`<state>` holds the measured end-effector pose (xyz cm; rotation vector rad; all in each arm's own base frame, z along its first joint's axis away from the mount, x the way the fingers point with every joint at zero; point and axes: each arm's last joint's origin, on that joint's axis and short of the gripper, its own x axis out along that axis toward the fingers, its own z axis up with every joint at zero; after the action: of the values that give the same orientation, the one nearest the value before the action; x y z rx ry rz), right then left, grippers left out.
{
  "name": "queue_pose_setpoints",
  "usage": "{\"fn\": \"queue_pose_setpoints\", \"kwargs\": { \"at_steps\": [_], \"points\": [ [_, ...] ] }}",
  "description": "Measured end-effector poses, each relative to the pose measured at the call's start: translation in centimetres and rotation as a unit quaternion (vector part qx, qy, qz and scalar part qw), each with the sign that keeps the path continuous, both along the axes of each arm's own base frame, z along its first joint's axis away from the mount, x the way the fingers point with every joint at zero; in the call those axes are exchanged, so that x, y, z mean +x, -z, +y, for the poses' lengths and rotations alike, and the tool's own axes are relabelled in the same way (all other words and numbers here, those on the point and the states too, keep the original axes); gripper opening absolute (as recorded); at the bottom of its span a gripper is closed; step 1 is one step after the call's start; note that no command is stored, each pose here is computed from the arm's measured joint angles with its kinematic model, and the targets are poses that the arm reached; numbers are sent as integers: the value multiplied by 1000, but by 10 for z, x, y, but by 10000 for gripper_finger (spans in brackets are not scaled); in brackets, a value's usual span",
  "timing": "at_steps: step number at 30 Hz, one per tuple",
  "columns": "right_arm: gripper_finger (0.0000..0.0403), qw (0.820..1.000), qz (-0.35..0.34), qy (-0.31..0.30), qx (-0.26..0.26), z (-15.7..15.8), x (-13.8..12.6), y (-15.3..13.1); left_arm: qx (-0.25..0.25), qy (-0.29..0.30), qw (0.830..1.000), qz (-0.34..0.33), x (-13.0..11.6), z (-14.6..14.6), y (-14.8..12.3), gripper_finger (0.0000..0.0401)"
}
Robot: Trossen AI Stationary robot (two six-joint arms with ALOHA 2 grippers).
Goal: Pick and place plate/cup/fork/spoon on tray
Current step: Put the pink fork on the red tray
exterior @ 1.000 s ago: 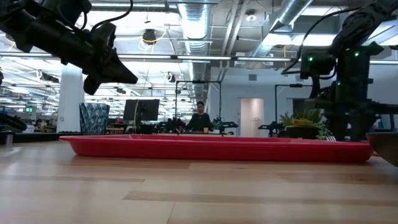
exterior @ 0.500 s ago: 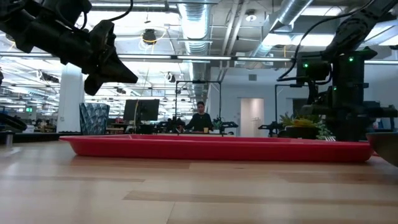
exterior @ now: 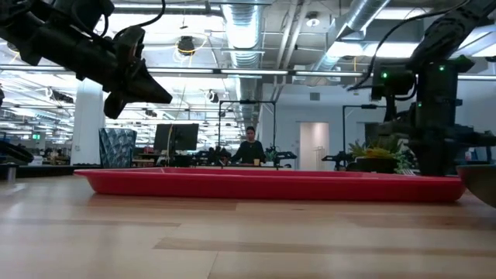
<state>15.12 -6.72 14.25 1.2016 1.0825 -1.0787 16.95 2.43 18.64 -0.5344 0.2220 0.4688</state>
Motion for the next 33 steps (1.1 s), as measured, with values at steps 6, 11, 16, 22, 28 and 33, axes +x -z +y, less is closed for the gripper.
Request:
{"fn": "queue_pose_setpoints", "kwargs": {
  "at_steps": [6,11,16,22,28,33],
  "points": [
    [24,999,-32,22,13,4,-2,-17,-16,25,1000,-4,1,-2,0,0],
    [27,998,-55,21,-3,5,7,-47,-9,37,999,0,1,-2,0,0],
    [25,996,-82,13,-40,10,30,-69,3,42,999,7,1,-2,1,0],
    [26,997,-56,10,-56,15,60,-69,0,40,999,5,1,-2,0,0],
    [27,999,-8,-4,-40,10,82,-46,-15,35,999,0,1,-2,1,0],
    [27,1000,4,-10,-21,4,94,-27,-11,36,999,2,1,-2,1,0]
  ]
}}
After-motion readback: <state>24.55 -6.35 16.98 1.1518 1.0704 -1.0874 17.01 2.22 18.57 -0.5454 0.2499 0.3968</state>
